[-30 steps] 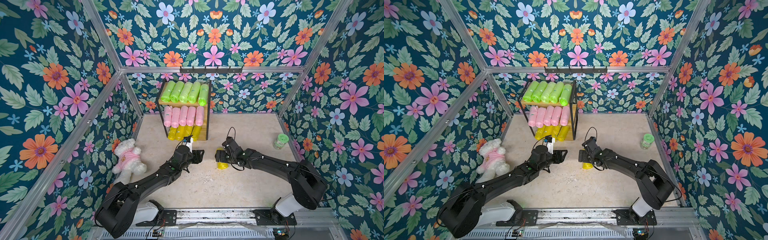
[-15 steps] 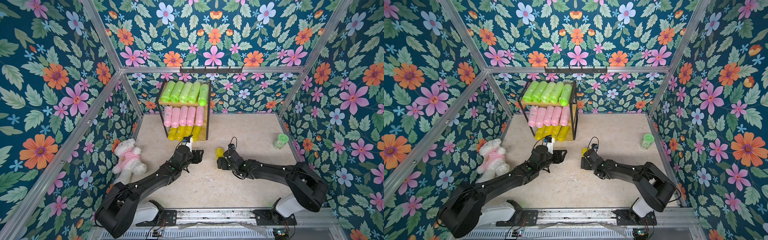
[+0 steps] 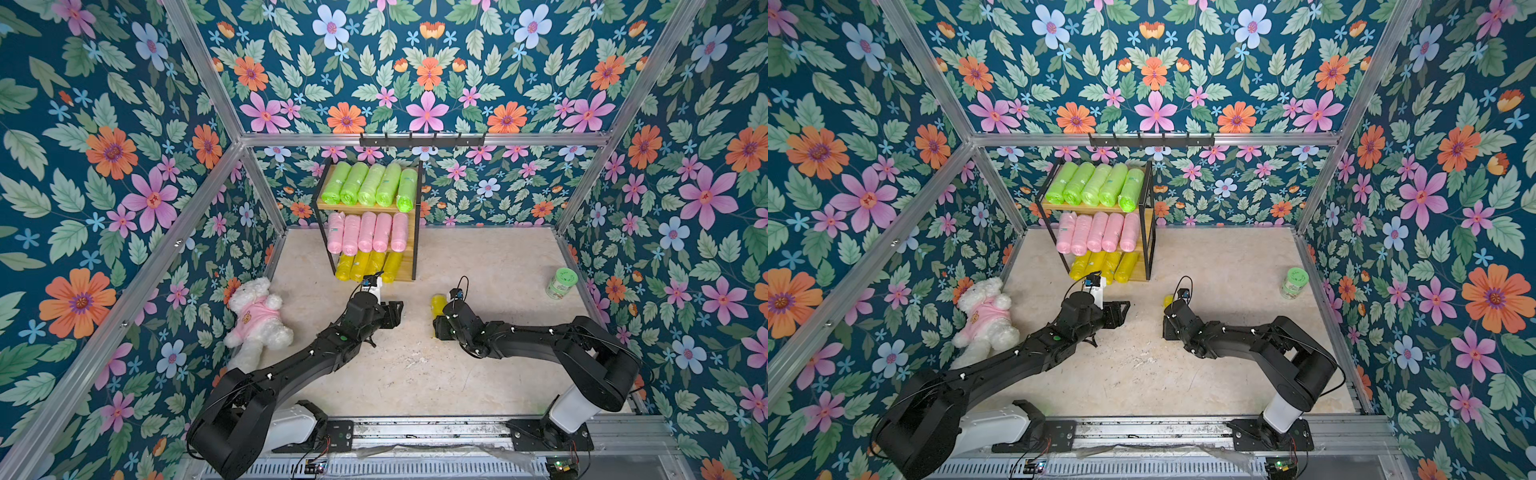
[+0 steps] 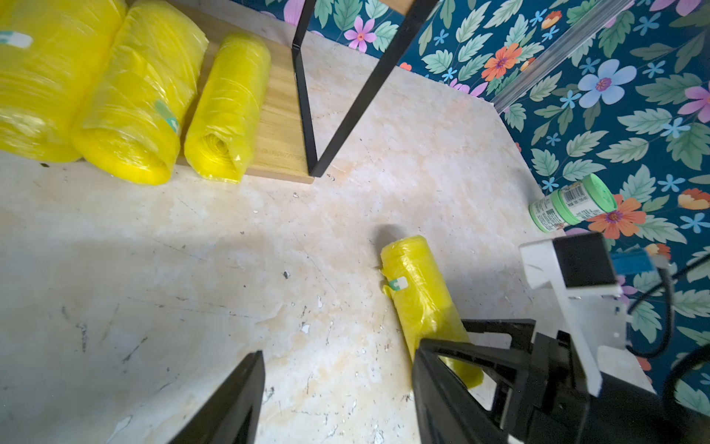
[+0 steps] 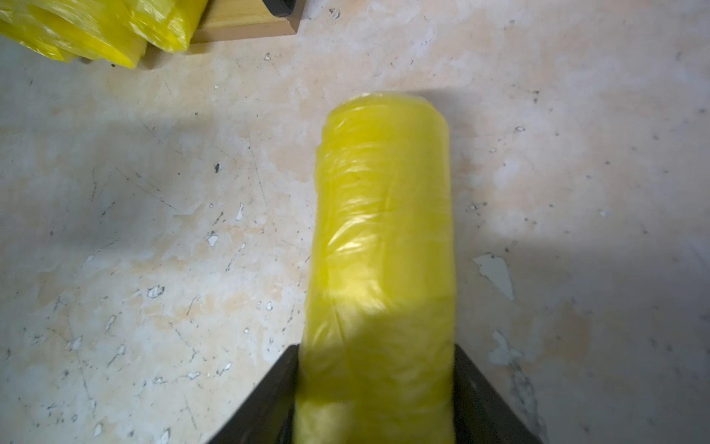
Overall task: Sort the rolls of trash bags by color and place them on the shelf
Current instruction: Pick up the roll of trash bags from the center of the board.
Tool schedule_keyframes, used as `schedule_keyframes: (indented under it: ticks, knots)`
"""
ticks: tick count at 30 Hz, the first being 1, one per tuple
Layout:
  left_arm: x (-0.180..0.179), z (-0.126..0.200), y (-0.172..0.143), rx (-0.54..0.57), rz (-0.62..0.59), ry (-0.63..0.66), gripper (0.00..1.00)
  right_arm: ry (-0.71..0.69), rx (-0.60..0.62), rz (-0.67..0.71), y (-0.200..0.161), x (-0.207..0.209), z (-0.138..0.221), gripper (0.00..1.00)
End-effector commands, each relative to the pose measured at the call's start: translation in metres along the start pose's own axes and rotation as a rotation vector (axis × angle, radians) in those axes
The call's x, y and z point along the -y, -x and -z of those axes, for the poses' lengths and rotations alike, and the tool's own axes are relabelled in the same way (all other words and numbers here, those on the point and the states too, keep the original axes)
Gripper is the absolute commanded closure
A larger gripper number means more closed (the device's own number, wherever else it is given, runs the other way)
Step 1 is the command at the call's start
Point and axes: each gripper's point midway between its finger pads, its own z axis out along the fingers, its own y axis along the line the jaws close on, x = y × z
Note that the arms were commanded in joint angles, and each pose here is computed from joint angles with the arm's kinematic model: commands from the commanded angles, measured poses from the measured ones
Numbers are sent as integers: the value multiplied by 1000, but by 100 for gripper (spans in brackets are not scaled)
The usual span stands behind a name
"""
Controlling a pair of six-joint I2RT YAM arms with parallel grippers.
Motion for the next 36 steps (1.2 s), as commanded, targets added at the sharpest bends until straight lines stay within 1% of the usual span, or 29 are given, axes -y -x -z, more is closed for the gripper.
schedule_keyframes:
  ticks: [1,7,12,17,21,26,27,32,36]
  knots:
    - [-8,4,3,7,-6,19,33,39,71,8,16,-12,9,46]
    - [-35,7,12,14,31,64,31,130,159,-11,37,-39,32,56]
    - [-54,15,24,48,60,110,27,234,223,-71,54,-61,47,59]
    - [-67,30,40,121,85,159,24,286,271,-85,70,-84,53,60]
    - [-73,39,51,176,95,174,22,303,289,-105,80,-96,47,60]
    - [-72,43,61,197,87,181,22,278,311,-112,97,-107,34,61]
    - [-72,44,61,198,89,178,21,256,294,-104,94,-107,21,61]
    - [-70,45,61,205,110,160,21,205,284,-93,101,-114,-2,61]
    - [-68,47,61,209,113,149,21,169,279,-126,104,-116,-22,61]
